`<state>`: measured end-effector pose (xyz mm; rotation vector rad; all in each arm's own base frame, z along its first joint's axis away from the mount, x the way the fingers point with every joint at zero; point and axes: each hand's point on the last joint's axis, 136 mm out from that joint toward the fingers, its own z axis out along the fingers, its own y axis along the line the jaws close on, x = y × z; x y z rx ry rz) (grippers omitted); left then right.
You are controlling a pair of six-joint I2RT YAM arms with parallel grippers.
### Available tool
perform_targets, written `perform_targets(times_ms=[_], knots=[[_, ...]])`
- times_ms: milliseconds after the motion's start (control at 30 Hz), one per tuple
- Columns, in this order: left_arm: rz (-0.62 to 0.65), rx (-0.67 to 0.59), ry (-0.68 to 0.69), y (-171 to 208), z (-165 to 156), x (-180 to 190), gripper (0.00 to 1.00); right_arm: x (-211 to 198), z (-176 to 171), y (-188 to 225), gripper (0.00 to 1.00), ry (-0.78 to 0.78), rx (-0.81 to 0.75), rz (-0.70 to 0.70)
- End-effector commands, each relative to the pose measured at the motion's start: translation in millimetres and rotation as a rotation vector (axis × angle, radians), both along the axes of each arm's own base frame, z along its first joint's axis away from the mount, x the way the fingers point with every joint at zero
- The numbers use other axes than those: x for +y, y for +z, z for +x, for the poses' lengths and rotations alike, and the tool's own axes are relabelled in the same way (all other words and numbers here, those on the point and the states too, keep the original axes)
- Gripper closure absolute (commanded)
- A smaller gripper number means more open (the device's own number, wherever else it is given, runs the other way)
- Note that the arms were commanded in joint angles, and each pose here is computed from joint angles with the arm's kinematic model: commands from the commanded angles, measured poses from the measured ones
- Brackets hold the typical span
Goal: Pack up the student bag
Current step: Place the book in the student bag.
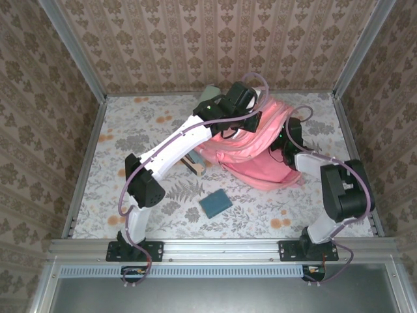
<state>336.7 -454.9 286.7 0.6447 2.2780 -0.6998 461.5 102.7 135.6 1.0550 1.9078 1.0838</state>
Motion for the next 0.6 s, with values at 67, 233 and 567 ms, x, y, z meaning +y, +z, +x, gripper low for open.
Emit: perform_targets(times_ms=[67,233,567], knots=[[-0.178,-0.081,-0.013,65.9,1.4,-8.1,1.0,10.8,22.6,26.0,0.51,0.026,-0.076,-0.002],[-0.174,-0.077,-0.004,62.8,5.6,-4.9,1.0,-2.2,-5.2,21.0,0.35,0.048,0.0,-0.128],[-0.157,-0.062,0.036,51.6,20.5,10.1,1.0,-20.9,-85.5,26.0,0.3,0.154,0.094,-0.321]])
